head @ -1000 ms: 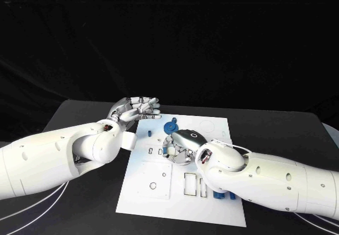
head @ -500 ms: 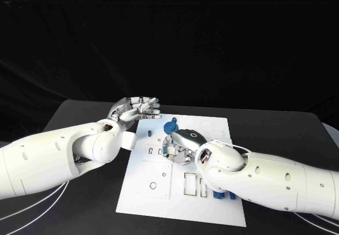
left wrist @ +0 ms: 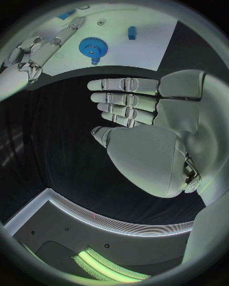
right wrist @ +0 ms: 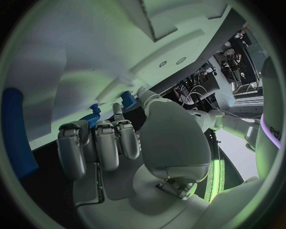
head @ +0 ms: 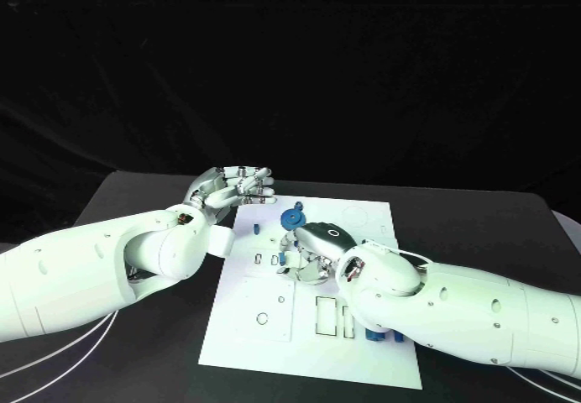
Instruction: Assemble the parts on the task board
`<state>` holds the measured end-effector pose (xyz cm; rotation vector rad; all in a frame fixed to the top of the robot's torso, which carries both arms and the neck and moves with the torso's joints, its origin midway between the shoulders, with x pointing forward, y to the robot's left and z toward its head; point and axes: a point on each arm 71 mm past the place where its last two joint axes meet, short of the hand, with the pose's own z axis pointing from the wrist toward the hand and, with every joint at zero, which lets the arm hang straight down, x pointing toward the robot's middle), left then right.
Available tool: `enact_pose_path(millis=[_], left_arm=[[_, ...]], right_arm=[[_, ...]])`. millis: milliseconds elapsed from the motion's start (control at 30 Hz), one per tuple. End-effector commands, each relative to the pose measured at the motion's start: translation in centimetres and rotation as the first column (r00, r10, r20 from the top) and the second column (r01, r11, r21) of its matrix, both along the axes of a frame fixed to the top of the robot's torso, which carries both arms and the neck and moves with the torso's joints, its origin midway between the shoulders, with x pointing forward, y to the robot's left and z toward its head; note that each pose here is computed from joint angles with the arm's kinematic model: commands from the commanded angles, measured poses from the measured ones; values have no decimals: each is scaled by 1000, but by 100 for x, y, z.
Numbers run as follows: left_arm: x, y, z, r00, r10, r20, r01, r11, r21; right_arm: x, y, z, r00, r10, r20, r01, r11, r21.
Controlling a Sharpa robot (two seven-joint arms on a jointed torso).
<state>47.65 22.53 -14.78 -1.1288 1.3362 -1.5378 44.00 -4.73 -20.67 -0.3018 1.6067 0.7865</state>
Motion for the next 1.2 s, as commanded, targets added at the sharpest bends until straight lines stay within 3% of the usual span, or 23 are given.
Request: enact_pose_path(millis=[33, 167, 267, 400, 500, 567, 633, 667, 733, 867, 1067, 1200], left_arm=[[6, -6, 6, 1000, -19, 4, 19, 1000, 6], [20, 18, -13, 999, -52, 7, 51, 996, 71], [46, 35, -41, 996, -84, 4, 83, 987, 138], [77, 79, -96, 996, -93, -13, 93, 953, 290], [89, 110, -137, 995, -97, -26, 99, 904, 416], [87, 121, -177, 992, -109, -66, 127, 870, 476], [82, 128, -220, 984, -127, -123, 174, 818, 548], [80, 124, -240, 974, -149, -170, 223, 766, 603], [83, 121, -241, 966, -161, -201, 255, 717, 649], [95, 93, -223, 942, -173, -287, 334, 556, 761], [137, 14, -208, 926, -145, -349, 377, 390, 840], [177, -111, -225, 916, -138, -376, 401, 301, 865]], right_arm=[[-32, -41, 111, 997, 8, 81, -18, 993, 117], [-49, -143, 248, 992, 72, 107, -94, 972, 216], [-8, -262, 354, 990, 106, 89, -126, 957, 262], [110, -522, 526, 993, 116, 7, -112, 940, 323], [171, -739, 646, 994, 104, -38, -83, 930, 358], [191, -861, 700, 994, 91, -54, -64, 926, 371], [208, -998, 749, 995, 71, -71, -38, 923, 383], [216, -1097, 778, 995, 53, -79, -18, 921, 389], [220, -1177, 796, 996, 37, -84, -1, 920, 393], [238, -1377, 825, 996, -13, -92, 49, 917, 396], [254, -1499, 833, 994, -51, -99, 86, 914, 396], [265, -1559, 829, 991, -77, -105, 113, 912, 394]])
